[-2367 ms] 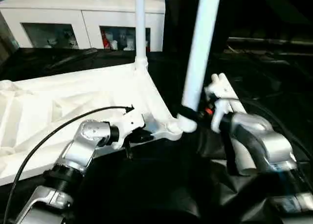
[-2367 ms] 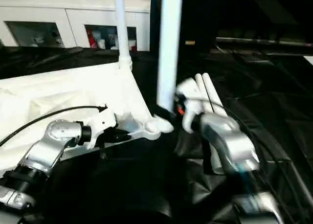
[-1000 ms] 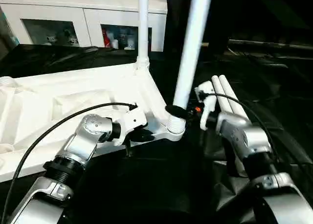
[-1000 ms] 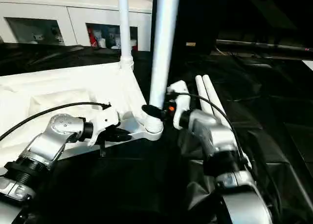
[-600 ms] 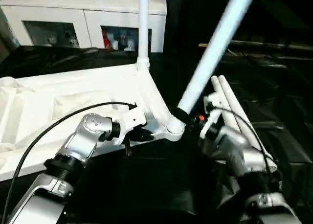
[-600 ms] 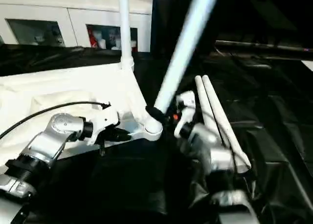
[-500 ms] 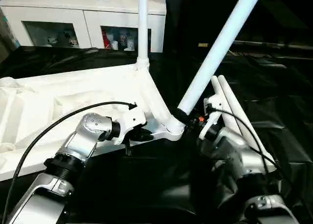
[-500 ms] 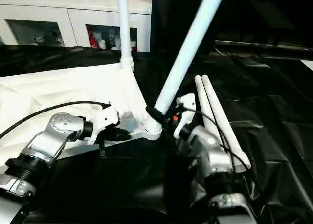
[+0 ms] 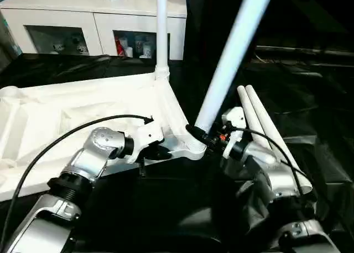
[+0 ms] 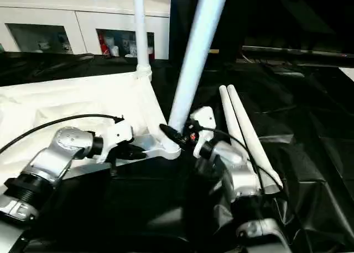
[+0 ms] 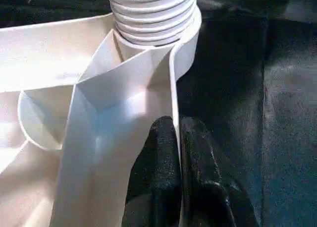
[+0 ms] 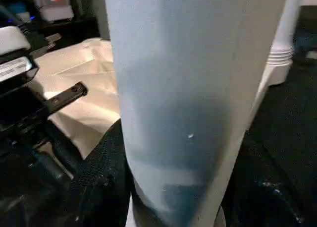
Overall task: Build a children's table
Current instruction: Insert table leg to table base
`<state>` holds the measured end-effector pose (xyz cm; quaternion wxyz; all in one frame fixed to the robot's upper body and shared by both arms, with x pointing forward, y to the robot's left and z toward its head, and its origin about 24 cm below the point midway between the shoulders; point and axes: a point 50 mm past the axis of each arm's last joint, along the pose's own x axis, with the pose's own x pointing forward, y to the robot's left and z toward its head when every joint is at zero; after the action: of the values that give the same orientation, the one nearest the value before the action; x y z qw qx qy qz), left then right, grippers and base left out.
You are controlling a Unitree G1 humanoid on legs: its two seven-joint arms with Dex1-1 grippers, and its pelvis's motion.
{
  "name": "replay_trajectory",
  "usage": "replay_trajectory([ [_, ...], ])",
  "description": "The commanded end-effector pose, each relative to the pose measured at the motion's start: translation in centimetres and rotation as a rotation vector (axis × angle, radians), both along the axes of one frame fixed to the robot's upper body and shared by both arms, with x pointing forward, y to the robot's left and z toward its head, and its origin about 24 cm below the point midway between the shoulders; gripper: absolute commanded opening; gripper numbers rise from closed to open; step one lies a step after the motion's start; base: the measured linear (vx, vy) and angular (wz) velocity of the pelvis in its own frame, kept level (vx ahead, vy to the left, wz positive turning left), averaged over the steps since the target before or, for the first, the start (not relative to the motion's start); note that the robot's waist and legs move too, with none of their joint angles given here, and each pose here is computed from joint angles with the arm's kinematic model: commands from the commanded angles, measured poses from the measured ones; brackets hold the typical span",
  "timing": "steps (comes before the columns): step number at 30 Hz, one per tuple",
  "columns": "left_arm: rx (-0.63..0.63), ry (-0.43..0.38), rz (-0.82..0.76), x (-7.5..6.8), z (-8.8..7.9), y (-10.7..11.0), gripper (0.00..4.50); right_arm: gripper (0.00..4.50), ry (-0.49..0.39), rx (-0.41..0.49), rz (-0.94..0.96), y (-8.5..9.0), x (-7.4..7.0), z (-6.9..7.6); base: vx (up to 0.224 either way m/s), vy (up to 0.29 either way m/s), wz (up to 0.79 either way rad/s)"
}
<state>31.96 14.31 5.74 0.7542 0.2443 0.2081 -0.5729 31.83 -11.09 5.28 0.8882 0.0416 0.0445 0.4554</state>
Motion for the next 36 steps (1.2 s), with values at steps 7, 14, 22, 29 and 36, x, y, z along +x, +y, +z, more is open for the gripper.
replay_trajectory([
  [7,0.03,-0.016,-0.121,-0.5,-0.1,-0.4,0.0,1.89,0.2,-0.096,0.168,-0.1,-2.2,-3.8,0.0,0.0,0.0],
  [14,-0.023,0.088,-0.306,-2.3,0.2,-0.4,0.0,1.89,0.228,-0.116,0.305,-0.4,-3.6,-4.3,0.0,0.0,0.0],
  [22,-0.014,0.068,-0.303,-1.9,0.3,0.0,0.0,1.89,0.255,-0.132,0.344,-0.8,-4.4,-5.0,0.0,0.0,0.0],
  [29,-0.004,0.006,-0.115,-0.2,0.0,0.0,0.0,1.89,0.266,-0.125,0.079,-1.7,-2.6,-5.8,0.0,0.0,0.0],
  [36,-0.025,-0.07,0.223,2.6,-0.4,-1.0,0.0,1.89,0.245,-0.213,-0.38,-2.6,0.1,-6.4,-0.066,0.023,-0.09],
])
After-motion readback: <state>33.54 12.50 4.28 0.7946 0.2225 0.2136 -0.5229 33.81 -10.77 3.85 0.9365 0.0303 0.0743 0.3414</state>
